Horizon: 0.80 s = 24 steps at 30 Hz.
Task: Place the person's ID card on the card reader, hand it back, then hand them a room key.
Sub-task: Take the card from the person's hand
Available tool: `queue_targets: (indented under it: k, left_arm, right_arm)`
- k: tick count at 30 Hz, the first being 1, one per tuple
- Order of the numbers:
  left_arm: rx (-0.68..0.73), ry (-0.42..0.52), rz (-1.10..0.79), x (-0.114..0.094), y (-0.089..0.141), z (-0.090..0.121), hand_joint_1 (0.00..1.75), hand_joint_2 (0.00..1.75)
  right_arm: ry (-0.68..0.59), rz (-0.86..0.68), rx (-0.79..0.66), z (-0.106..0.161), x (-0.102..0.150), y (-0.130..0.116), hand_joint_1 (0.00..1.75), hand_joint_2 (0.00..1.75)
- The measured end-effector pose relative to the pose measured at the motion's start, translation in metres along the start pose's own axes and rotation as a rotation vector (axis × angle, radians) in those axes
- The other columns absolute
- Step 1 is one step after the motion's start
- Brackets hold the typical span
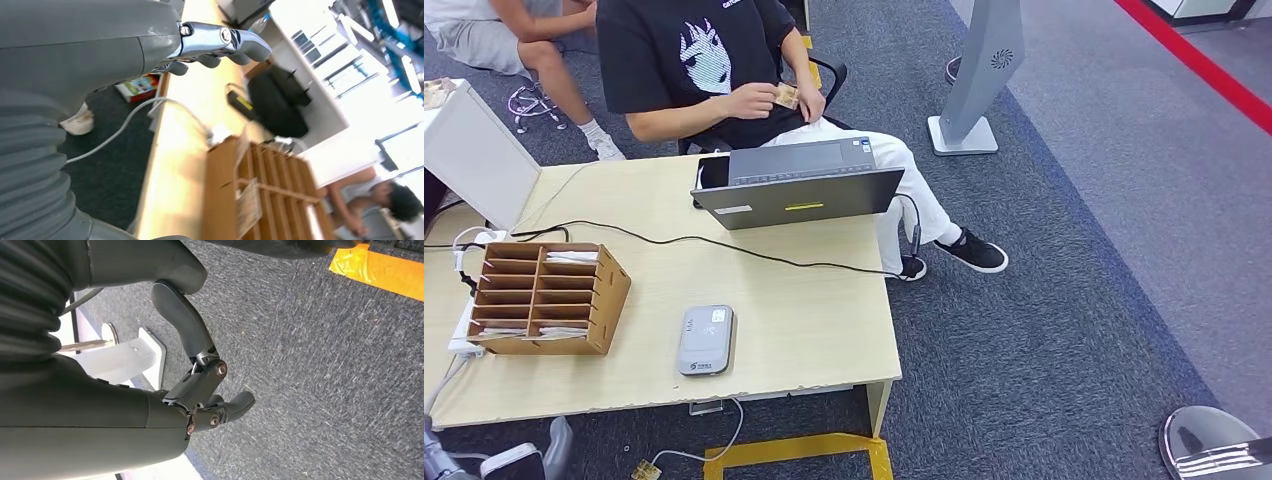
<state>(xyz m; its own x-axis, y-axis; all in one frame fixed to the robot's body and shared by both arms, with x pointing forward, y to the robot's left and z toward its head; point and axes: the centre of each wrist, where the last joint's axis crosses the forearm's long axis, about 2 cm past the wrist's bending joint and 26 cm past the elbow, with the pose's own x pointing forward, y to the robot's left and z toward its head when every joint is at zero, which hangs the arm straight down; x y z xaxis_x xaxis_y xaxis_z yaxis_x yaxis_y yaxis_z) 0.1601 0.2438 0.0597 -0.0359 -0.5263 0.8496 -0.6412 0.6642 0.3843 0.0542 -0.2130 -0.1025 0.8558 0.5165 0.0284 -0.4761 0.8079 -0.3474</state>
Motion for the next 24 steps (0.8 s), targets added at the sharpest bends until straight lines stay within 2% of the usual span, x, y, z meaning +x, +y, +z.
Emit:
queue_targets:
  k: [8,16,21,24]
  left_arm:
    - [0.106,-0.117,0.027,0.019,0.019,-0.03,0.0,1.75]
    - [0.123,-0.252,-0.036,0.022,0.033,-0.07,0.0,1.75]
    - [0.132,-0.282,-0.055,0.022,0.036,-0.086,0.0,1.75]
    - [0.114,-0.282,-0.074,0.018,0.034,-0.105,0.0,1.75]
  right_arm:
    - [-0.015,0.054,-0.005,0.0,0.002,-0.001,0.0,1.75]
    - [-0.03,0.097,-0.01,0.0,0.009,-0.005,0.0,1.75]
    - [-0.042,0.119,-0.01,0.0,0.011,-0.006,0.0,1.75]
    - [-0.054,0.144,-0.01,-0.001,0.015,-0.007,0.0,1.75]
